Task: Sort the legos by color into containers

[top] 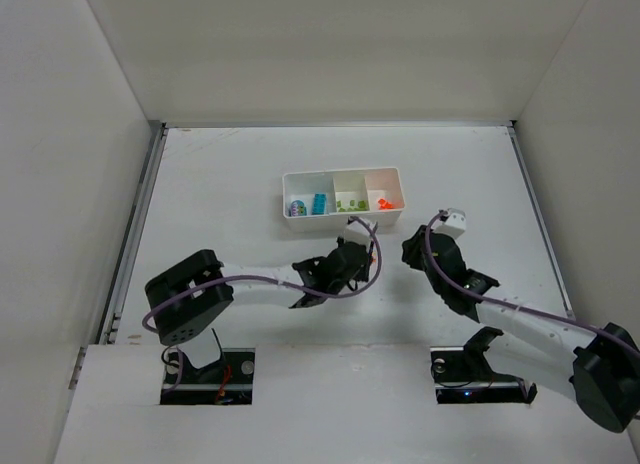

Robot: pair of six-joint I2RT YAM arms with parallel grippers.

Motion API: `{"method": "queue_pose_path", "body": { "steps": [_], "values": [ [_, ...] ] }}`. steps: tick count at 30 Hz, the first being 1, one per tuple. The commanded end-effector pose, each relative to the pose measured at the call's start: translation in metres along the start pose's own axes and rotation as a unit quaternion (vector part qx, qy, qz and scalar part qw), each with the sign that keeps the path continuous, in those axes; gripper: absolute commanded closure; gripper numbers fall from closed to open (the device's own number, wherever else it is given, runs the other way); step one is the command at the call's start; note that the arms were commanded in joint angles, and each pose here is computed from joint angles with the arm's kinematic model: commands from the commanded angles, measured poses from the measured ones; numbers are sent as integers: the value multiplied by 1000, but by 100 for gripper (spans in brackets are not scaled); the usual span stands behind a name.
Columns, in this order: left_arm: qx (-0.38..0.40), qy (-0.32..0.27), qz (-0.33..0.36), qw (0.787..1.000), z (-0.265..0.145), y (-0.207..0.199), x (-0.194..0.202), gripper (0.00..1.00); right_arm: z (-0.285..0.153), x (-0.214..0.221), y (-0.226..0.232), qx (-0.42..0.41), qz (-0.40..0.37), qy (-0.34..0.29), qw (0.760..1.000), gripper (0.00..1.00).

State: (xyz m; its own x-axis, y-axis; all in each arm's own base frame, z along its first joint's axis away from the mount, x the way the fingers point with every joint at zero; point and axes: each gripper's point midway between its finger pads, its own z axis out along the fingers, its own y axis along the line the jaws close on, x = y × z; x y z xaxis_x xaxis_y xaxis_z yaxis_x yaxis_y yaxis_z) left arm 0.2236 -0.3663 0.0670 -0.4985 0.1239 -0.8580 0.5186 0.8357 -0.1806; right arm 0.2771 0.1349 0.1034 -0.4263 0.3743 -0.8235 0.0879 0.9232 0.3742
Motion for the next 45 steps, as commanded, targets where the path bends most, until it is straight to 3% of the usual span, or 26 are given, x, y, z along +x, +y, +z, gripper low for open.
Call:
{"method": "queue_pose_path", "body": {
  "steps": [1,5,10,14,16,18,22,30,34,45],
  "values": [
    [29,-78,-42,996,-2,-12,-88,85,4,3,3,1,25,-8,1000,63],
    [25,-106,-52,993,18,-6,-134,85,11,19,-2,13,19,11,1000,64],
    [11,-108,-59,992,61,5,-164,84,13,19,-2,16,16,10,1000,63],
    [-8,-105,-60,993,86,15,-172,68,9,19,-1,5,24,7,1000,63],
    [-10,-111,-62,992,84,16,-177,54,8,18,-1,2,28,4,1000,63],
    [-11,-117,-61,991,75,17,-178,50,9,19,-1,3,27,5,1000,62],
    [-13,-110,-48,993,47,18,-154,56,10,19,-1,7,22,5,1000,63],
    [-38,-62,-76,994,0,25,-56,63,11,26,9,-7,2,20,1000,70],
    [-38,-44,-94,994,5,21,-29,63,9,25,9,-9,7,18,1000,69],
    [-34,-9,-79,996,33,15,-2,64,10,26,9,-9,9,18,1000,69]
  ]
}}
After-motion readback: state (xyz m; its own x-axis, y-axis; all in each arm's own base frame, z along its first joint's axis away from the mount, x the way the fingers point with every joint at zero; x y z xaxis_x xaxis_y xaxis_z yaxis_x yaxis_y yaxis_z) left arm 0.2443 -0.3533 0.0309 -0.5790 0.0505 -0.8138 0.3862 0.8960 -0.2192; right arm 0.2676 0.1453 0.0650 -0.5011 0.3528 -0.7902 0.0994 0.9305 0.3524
